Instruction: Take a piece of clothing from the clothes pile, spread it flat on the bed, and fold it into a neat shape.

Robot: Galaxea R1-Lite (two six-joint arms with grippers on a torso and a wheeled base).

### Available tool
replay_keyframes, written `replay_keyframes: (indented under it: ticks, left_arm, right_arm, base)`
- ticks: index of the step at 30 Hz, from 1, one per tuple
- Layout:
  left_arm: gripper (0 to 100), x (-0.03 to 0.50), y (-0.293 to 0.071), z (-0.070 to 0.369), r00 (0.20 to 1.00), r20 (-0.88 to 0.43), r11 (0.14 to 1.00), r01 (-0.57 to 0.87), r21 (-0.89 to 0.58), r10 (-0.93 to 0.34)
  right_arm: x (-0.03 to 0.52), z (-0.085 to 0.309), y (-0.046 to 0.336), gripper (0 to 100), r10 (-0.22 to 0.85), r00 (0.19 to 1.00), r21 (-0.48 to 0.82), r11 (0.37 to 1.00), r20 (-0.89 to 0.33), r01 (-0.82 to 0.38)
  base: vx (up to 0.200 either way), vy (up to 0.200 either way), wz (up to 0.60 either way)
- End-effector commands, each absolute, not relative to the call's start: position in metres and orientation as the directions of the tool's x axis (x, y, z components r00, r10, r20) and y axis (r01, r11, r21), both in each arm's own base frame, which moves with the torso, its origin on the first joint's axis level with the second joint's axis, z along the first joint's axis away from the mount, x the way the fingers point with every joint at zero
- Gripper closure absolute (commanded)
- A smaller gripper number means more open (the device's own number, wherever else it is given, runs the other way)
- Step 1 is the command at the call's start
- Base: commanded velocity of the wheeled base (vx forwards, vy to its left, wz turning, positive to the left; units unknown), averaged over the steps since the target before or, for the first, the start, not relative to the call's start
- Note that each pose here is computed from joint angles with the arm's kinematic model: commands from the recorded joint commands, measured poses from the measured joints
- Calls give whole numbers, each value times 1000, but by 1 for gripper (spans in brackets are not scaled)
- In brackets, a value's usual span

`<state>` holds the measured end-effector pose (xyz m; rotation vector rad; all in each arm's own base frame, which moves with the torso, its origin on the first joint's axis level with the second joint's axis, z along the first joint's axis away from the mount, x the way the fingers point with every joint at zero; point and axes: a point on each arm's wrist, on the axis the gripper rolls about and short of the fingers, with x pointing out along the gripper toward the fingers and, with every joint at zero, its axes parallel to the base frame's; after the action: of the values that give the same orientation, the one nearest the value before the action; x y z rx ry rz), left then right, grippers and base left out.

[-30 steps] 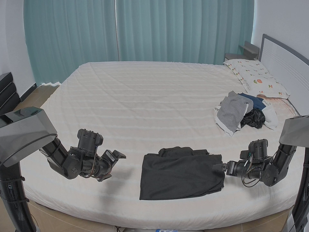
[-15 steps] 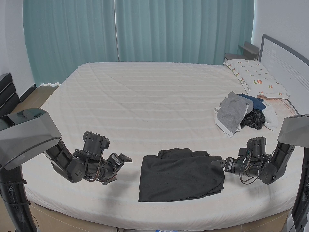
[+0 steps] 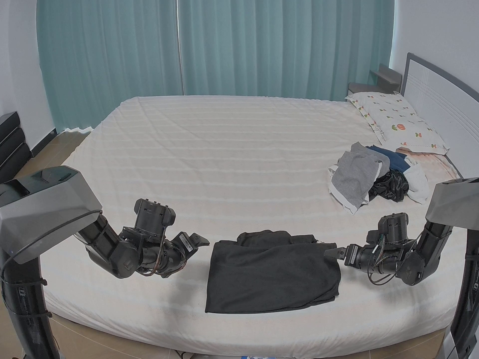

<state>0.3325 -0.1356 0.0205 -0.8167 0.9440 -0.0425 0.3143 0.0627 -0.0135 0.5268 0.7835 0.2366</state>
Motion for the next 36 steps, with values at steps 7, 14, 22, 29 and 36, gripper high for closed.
replay_keyframes:
  ticks: [7, 14, 22, 29, 36]
  left_arm:
    - [0, 364, -169, -15, 604, -699, 820, -128, -559, -383]
    - [0, 391, -189, -24, 642, -654, 813, -82, -576, -399]
    - [100, 404, -198, -41, 689, -653, 842, -116, -526, -313]
    - [100, 407, -199, -40, 705, -640, 837, -122, -534, -306]
    - [100, 410, -199, -37, 734, -626, 823, -169, -543, -263]
  right_arm:
    - [334, -32, 73, 0, 386, 690, 543, 840, -612, 12]
    - [343, -31, 76, 0, 386, 708, 564, 825, -592, 22]
    - [355, -33, 82, 0, 395, 720, 594, 804, -571, 30]
    - [361, -39, 85, 0, 396, 721, 594, 804, -569, 27]
    - [366, -46, 90, 100, 379, 730, 584, 811, -569, 34]
  base:
    - [0, 0, 0]
    - [0, 0, 0]
    - [0, 0, 0]
    - [0, 0, 0]
    - [0, 0, 0]
